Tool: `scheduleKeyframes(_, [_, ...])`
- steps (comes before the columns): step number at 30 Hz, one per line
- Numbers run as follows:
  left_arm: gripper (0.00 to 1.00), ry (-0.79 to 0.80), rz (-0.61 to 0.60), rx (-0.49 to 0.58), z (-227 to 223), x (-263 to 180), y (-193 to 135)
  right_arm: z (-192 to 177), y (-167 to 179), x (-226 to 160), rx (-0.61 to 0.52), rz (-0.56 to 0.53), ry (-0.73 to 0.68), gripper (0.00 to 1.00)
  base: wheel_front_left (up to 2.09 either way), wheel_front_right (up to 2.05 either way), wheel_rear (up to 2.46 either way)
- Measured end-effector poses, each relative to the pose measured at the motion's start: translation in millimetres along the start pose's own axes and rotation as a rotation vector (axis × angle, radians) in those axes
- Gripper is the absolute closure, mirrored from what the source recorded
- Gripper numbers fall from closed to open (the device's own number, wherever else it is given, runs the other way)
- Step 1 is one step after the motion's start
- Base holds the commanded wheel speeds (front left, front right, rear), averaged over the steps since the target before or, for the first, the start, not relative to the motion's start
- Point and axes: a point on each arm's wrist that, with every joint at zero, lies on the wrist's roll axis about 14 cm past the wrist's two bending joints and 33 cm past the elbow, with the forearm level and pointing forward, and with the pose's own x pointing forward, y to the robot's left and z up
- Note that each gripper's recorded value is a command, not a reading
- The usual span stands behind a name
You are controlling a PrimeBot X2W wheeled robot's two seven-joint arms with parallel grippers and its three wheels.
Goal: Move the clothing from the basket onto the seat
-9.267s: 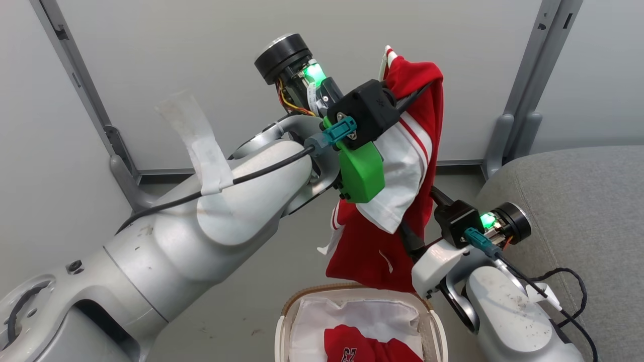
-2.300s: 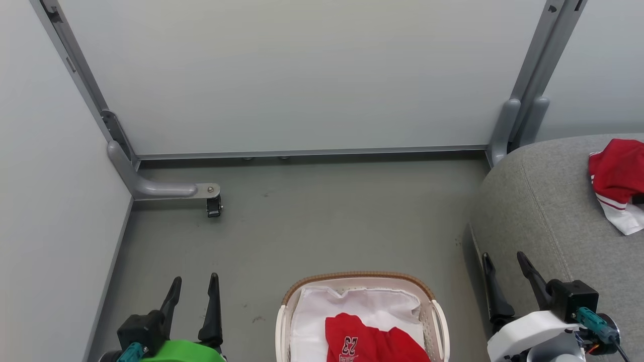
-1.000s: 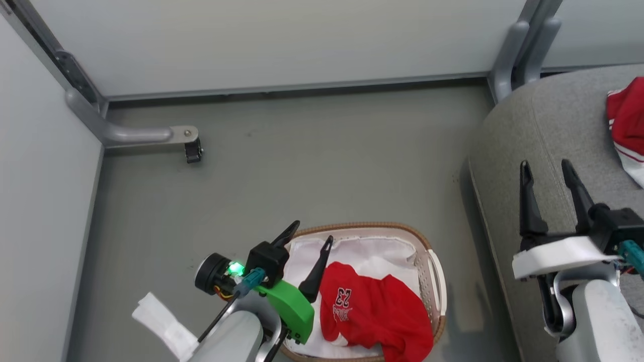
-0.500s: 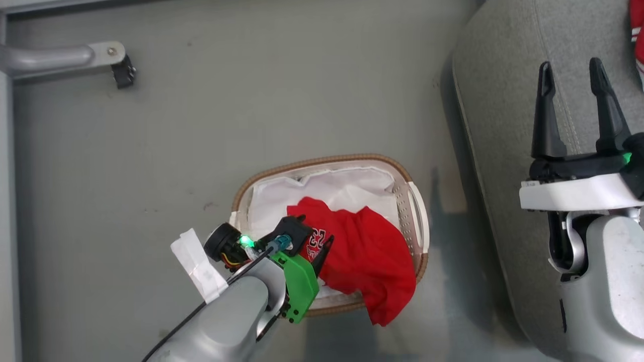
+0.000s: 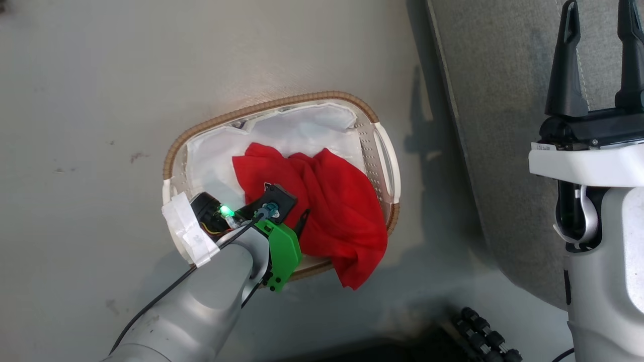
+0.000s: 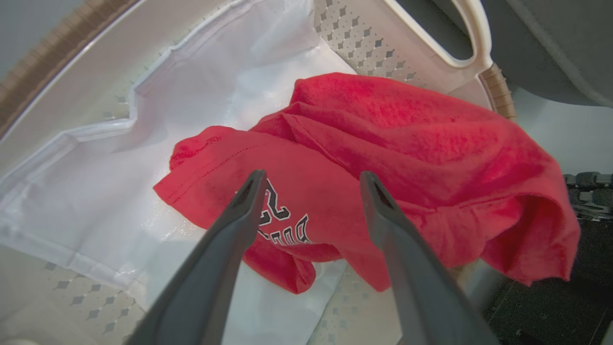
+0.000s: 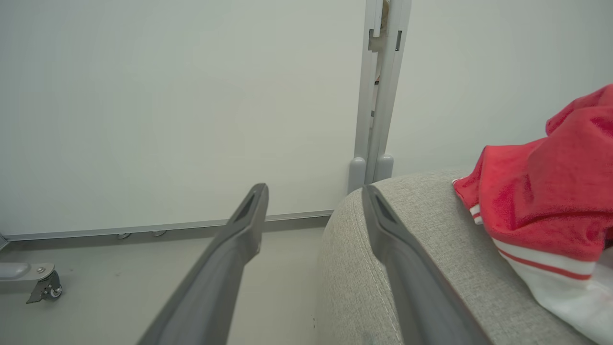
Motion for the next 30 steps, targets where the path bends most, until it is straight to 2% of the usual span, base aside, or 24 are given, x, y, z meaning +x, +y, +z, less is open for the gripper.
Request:
scheduleKeyframes(7, [0.00, 0.065, -0.055, -0.045, -26, 27, -14, -30, -12, -4, -0.028, -0.019, 0.065, 0.00, 0.00, 0.00, 0.00])
scheduleKeyframes(11, [0.00, 0.153, 0.019, -0.028, -49, 34, -4, -39, -15, -5, -0.033, -0.021, 0.086, 0.00, 0.00, 0.00, 0.00])
scheduleKeyframes(18, [0.00, 0.196, 0.107, -0.033, -61, 39, 15, -45, -16, -4, -0.042, -0.017, 0.094, 0.00, 0.00, 0.00, 0.00])
scheduleKeyframes(25, [0.00, 0.235, 0.127, -0.044, -73, 44, 24, -51, -14, -3, -0.037, -0.009, 0.101, 0.00, 0.00, 0.00, 0.00])
scheduleKeyframes(26, [0.14, 0.236, 0.119, -0.048, -73, 45, 23, -52, -14, -3, -0.038, -0.009, 0.104, 0.00, 0.00, 0.00, 0.00])
scheduleKeyframes(27, [0.56, 0.237, 0.114, -0.054, -74, 46, 22, -53, -15, -4, -0.039, -0.010, 0.106, 0.00, 0.00, 0.00, 0.00])
scheduleKeyframes(28, [0.84, 0.238, 0.109, -0.058, -74, 47, 22, -54, -15, -4, -0.040, -0.011, 0.108, 0.00, 0.00, 0.00, 0.00])
scheduleKeyframes(29, [1.00, 0.233, 0.104, -0.063, -74, 48, 21, -55, -16, -4, -0.042, -0.012, 0.110, 0.00, 0.00, 0.00, 0.00])
scheduleKeyframes(30, [1.00, 0.230, 0.102, -0.064, -74, 49, 20, -55, -16, -4, -0.042, -0.013, 0.111, 0.00, 0.00, 0.00, 0.00])
